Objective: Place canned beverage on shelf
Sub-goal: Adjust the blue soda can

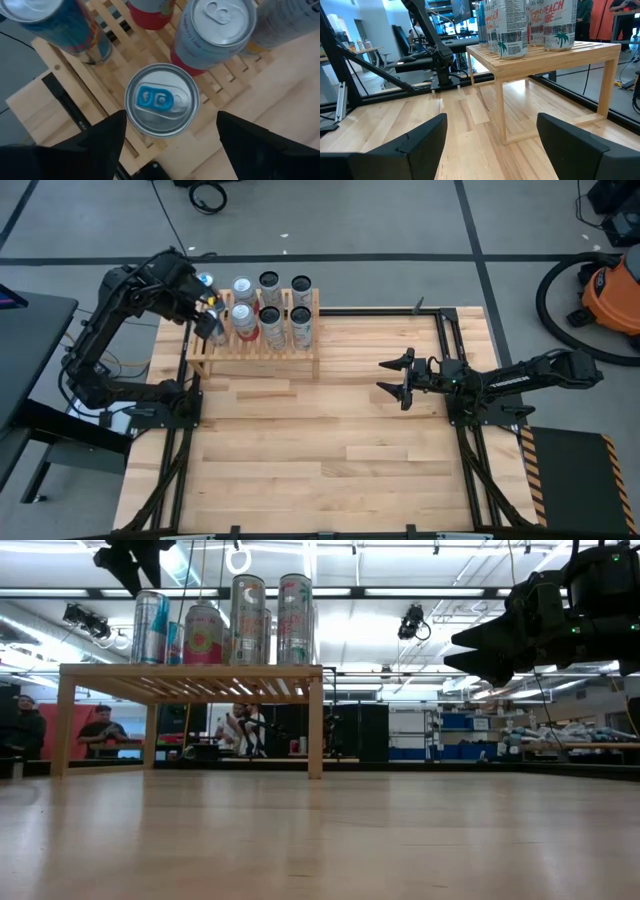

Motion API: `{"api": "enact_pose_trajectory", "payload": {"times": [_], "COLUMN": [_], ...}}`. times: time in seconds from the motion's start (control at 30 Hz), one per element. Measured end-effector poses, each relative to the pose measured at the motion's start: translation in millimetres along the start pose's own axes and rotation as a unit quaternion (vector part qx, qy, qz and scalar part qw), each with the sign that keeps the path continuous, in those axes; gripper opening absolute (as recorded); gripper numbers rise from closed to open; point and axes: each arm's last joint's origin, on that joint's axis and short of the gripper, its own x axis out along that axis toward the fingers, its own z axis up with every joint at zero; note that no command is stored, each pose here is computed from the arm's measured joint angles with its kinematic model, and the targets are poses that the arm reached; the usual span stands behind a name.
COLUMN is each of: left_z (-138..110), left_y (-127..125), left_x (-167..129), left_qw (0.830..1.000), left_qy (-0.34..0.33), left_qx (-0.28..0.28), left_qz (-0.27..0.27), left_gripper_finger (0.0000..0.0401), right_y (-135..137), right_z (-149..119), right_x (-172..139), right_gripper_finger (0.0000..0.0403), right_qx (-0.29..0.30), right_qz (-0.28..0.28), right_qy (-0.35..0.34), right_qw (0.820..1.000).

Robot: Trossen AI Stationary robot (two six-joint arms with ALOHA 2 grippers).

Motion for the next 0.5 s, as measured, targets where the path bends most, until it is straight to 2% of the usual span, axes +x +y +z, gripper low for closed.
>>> {"api": "enact_pose_trajectory", "payload": {"times": [0.5], "left_z": [-3.2], "left_y": [-0.7], "left_x": [-3.6], "left_qw": [1.0], "left_qy": [-0.008], "left_qx": [-0.006], "left_qz": [0.012], "left_gripper_finger": [0.0311], "right_y": [0.0], "right_z": [0.0], "right_x": [0.0], "right_gripper_finger": [0.0317], "right_qx": [0.0], "right_qz": [0.0], "right_qy": [0.0], "right_qw": [1.0]}}
